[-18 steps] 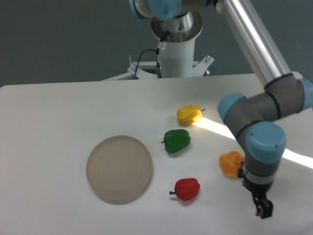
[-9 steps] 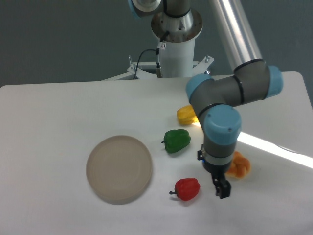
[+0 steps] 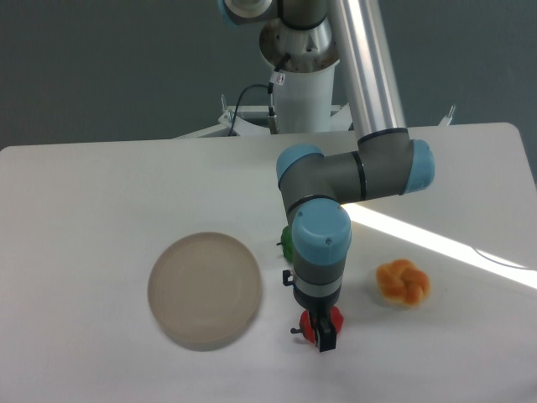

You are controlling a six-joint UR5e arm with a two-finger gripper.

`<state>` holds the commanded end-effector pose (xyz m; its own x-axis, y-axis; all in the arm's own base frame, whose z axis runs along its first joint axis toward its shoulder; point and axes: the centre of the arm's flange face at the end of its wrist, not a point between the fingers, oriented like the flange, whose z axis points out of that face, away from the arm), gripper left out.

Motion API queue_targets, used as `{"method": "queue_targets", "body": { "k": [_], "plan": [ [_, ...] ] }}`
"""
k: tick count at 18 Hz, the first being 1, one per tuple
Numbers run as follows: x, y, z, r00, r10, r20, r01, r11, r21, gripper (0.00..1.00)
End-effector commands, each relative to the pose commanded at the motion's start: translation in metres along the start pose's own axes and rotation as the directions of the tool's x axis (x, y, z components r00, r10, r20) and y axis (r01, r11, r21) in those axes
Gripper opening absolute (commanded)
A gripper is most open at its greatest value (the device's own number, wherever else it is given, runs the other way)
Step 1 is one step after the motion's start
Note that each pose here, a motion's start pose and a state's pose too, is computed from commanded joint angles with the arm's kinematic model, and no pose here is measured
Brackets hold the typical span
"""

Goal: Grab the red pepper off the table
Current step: 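Lower the open gripper around the red pepper and close it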

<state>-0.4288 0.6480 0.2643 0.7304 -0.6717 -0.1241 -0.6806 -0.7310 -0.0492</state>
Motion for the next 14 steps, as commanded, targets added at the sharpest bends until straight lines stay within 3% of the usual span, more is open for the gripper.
{"method": "queue_targets", "body": {
  "k": [14],
  "plan": [
    [0.002,0.02,0.029,0.999,-0.025,-0.048,0.025,1.0,-0.002,1.0]
  ]
}}
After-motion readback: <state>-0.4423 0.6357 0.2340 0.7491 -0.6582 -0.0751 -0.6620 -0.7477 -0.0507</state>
